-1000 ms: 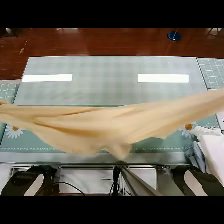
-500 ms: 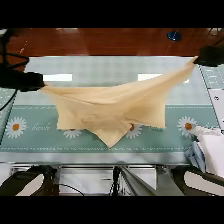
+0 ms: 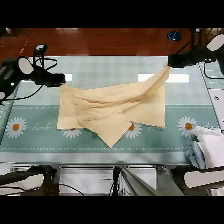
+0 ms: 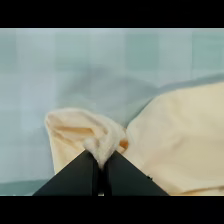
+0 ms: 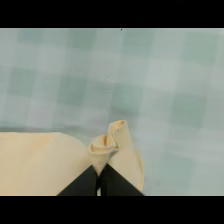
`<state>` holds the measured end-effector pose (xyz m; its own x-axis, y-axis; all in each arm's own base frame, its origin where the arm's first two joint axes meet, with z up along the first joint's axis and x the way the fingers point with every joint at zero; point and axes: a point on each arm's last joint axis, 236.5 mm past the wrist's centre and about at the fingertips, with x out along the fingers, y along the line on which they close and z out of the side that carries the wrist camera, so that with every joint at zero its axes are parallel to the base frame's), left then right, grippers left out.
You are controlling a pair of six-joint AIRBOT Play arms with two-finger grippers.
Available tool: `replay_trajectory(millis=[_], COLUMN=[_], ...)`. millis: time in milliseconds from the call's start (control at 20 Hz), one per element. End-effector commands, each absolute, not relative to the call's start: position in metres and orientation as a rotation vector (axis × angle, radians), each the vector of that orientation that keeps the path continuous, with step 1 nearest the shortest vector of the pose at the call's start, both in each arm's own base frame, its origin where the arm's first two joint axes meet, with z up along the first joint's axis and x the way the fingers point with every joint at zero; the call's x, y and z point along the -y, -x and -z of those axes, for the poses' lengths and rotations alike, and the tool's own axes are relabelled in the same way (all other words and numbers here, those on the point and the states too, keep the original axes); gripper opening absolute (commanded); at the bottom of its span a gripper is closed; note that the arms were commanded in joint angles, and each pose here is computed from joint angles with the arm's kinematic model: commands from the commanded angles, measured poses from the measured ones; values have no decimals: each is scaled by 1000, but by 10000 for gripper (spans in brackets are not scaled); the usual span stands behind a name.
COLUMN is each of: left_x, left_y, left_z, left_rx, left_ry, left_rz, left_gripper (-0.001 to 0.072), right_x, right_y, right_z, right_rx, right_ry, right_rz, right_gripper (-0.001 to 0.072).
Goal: Fold the shirts.
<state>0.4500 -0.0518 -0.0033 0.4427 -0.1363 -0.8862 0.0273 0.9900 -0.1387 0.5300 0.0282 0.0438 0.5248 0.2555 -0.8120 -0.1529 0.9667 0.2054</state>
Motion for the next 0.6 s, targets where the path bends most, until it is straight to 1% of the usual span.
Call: replay_trajectory(millis=[0,200,400,450,500,550], left_x=[50,48,50,51,51,50], left_y=[-487,-503,-500,-499,-499,-500], left_z=[14,27,55,59,60,58], left_rx=[-993,-957,-1015,-1026,-1028,-1022], left_ry=[116,119,132,136,134,133], left_rz=[85,76,73,73,73,72], left_gripper=[34,34,36,42,113,278], right_x=[-26,-24,-26,-26,-26,-26], right_y=[-550,-556,-554,-553,-553,-552], right_z=[-26,-15,8,11,11,10], right_rx=[-951,-953,-1004,-1013,-1015,-1015], right_ry=[-116,-120,-146,-149,-151,-150], right_rz=[-222,-213,-210,-211,-210,-212], right_gripper=[25,25,33,106,199,279])
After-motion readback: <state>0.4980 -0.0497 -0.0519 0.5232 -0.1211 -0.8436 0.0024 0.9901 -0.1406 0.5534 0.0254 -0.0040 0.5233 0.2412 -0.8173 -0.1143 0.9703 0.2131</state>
